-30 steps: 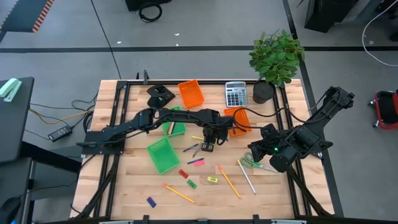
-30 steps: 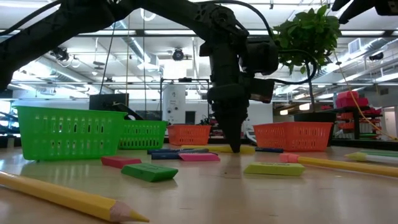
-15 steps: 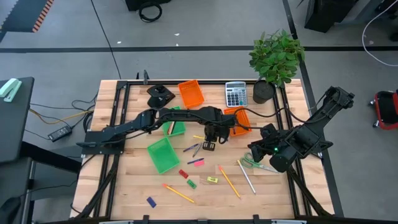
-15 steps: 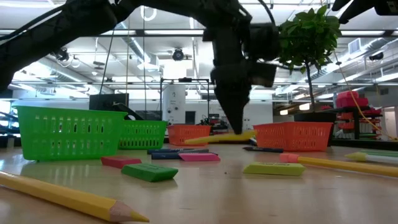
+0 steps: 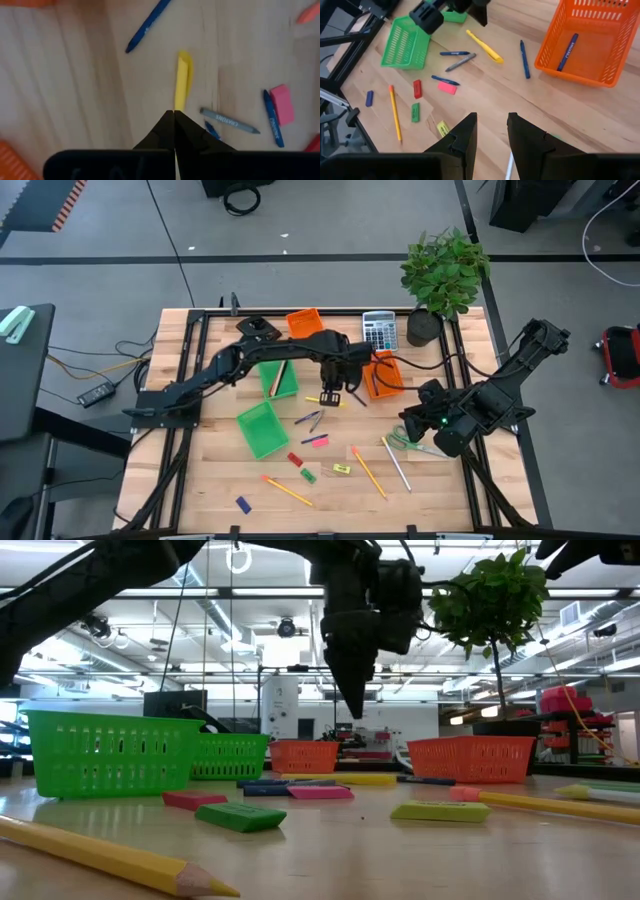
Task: Sort crayons/erasers/pens/pencils in bins
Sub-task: Put the yellow pen into the top green bin
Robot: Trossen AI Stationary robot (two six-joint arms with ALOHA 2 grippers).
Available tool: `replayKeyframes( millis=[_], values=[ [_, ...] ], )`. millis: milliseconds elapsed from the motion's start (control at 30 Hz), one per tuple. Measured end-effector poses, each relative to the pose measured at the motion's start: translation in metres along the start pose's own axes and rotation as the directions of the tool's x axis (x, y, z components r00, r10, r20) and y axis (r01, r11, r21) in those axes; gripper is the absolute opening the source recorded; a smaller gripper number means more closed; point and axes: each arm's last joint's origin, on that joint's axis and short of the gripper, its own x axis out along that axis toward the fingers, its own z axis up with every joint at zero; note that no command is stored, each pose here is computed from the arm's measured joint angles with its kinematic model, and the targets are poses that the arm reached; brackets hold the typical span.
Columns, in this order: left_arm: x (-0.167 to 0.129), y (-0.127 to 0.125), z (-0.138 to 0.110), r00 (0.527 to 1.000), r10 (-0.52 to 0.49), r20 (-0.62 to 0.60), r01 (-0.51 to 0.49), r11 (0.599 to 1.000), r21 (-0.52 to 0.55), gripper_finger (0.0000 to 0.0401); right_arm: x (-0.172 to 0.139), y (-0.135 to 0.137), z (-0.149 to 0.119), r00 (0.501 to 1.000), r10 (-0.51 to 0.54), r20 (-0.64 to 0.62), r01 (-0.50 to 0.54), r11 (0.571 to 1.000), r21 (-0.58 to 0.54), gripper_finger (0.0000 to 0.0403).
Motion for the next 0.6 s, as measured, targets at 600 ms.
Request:
replayKeyframes(
  millis=[600],
  values=[
    [0.059,0.0,-0.02,0.978,-0.166,-0.129,0.169,0.986,0.009,0.0097,0.0,-0.001,0.001,1.0,-0.005,0.014,0.005,1.0,0.01,0.0115]
  ],
)
